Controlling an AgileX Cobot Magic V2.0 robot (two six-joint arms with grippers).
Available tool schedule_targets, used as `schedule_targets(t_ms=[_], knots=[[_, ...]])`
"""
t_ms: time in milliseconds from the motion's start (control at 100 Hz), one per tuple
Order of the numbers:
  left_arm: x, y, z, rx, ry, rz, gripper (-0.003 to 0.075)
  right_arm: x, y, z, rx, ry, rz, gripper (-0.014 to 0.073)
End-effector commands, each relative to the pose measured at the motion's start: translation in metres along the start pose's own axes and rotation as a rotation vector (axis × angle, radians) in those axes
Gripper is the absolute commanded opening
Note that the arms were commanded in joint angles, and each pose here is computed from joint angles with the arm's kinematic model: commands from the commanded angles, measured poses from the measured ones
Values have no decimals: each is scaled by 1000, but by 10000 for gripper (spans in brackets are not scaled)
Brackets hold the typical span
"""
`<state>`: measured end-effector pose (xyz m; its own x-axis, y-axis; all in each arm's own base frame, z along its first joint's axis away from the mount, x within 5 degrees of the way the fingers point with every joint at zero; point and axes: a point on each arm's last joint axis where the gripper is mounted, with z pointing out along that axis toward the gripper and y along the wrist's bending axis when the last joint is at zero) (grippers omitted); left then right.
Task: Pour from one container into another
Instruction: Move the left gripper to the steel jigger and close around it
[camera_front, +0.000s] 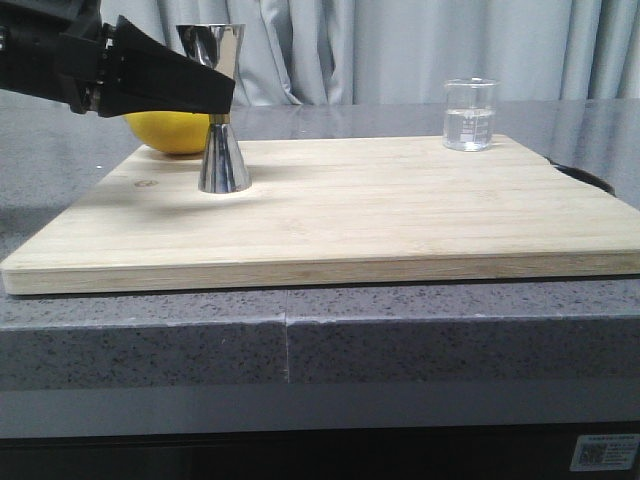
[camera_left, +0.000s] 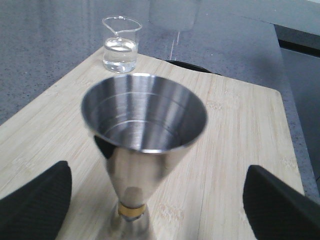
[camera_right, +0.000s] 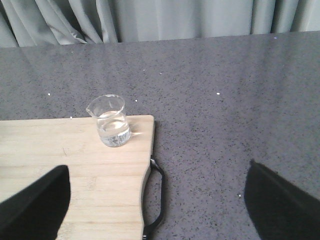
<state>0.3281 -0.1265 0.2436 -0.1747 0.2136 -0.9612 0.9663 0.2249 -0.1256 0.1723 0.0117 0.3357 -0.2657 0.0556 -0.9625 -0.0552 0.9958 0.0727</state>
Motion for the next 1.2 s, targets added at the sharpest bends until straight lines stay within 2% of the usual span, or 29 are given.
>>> schedule_targets(t_ms=[0,130,820,1080,1190], knots=[[-27,-9,-3,47,-115,39,574,-20,1,-4,-3,-131,-10,638],[-27,-9,-3,47,-115,39,540,-22,1,-4,-3,-145,-10,638],[-25,-8,6,-8,-73,43,533,-23,1,-4,-3,-157,-10,638],[-25,-8,6,-8,-73,43,416,-23,1,-4,-3,-160,-10,638],[-25,-8,6,-8,-73,43,393,-24,1,-4,-3,-165,-10,638]])
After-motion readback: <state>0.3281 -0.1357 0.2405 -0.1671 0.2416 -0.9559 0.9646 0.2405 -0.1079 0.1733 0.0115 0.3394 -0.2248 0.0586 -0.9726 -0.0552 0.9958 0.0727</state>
